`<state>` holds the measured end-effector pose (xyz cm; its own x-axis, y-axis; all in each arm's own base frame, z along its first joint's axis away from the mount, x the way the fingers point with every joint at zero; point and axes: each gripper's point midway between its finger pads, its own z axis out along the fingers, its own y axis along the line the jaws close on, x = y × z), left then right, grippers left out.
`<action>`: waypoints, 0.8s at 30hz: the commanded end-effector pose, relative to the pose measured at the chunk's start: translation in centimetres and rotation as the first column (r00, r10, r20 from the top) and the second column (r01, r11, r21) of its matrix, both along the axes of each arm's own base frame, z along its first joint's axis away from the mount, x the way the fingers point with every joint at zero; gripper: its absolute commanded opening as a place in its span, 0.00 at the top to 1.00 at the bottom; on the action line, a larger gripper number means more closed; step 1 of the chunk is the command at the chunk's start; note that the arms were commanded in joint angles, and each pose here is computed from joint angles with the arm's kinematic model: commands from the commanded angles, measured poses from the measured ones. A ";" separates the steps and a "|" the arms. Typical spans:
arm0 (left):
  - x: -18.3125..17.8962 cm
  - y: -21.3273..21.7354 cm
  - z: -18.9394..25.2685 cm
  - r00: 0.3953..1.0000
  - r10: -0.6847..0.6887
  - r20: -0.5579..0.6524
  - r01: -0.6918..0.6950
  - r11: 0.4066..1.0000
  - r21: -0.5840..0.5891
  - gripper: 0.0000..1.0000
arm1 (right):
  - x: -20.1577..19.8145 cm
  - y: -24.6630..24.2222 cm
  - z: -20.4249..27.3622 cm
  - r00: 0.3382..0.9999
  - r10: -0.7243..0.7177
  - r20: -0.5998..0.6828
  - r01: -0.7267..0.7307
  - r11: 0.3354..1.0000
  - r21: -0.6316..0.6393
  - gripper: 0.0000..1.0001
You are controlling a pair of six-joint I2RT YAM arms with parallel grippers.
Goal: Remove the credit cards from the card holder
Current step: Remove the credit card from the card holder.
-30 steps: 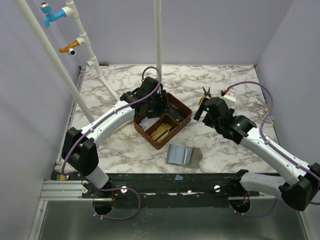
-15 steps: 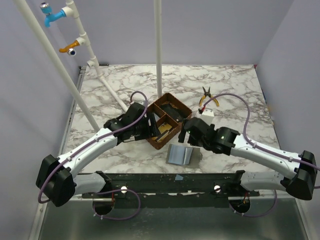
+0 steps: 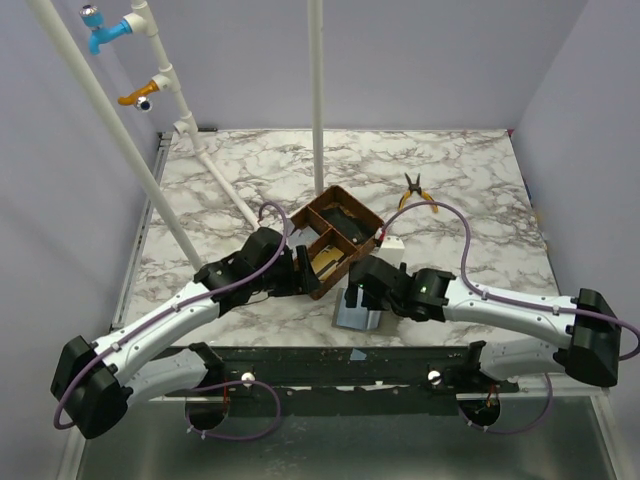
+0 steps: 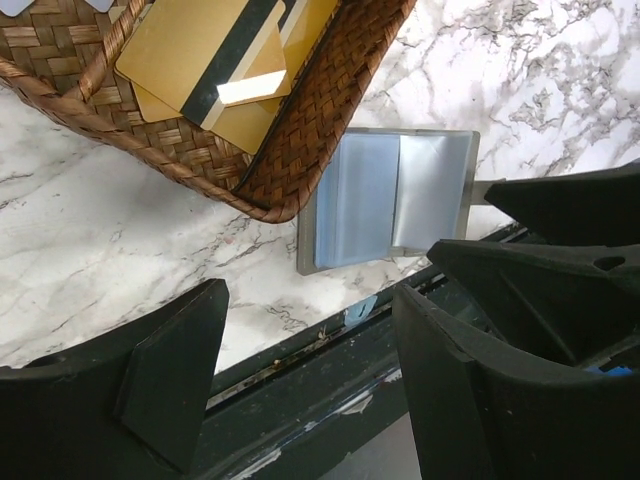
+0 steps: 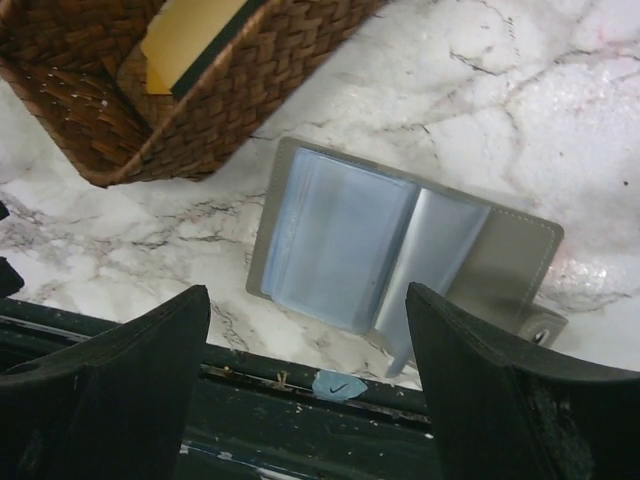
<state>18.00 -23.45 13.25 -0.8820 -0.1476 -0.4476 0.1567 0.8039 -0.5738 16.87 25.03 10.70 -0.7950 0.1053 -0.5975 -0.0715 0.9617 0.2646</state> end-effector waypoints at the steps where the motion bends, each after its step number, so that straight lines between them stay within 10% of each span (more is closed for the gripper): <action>1: -0.6 -0.1 0.7 0.998 -0.038 0.040 0.039 0.999 -0.024 0.31 | 0.1 1.7 0.2 0.997 0.074 0.010 -0.074 0.997 0.017 0.21; 24: -1.8 -1.6 -1.0 0.993 -0.114 -0.035 0.112 0.993 -0.048 0.30 | 0.1 1.2 -5.5 1.000 0.009 0.018 -0.006 0.992 -0.124 0.39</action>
